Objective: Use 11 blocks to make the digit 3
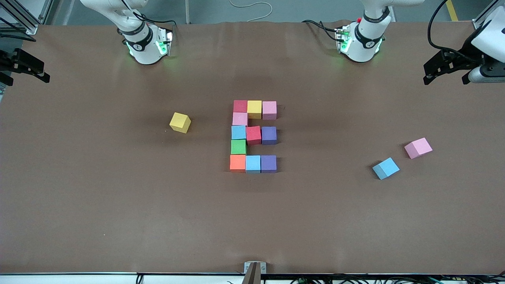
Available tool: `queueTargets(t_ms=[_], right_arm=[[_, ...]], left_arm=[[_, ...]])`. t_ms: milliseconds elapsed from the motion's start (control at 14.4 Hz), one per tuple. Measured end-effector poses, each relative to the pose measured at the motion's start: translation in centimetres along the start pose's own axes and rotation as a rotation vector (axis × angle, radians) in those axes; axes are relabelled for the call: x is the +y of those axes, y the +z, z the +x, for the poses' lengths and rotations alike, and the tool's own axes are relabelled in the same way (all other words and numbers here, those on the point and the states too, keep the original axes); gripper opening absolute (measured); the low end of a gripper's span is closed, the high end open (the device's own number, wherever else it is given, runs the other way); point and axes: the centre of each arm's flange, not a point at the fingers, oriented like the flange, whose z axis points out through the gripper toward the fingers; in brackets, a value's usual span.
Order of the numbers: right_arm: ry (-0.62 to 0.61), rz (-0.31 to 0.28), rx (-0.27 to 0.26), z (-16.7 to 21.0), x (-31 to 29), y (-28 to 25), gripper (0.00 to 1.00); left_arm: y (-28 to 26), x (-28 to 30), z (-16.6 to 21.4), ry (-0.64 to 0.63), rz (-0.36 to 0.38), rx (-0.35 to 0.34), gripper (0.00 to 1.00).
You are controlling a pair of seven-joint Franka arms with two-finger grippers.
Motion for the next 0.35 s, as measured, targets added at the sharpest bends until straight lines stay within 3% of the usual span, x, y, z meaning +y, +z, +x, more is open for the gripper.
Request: queueTargets(t_ms=[347], right_arm=[[0.013,0.001,-0.005,-0.07,-0.02,0.03,1.0]], left_arm=[[0.62,0.07,0.5,0.0,0.001,-0.012,1.0]])
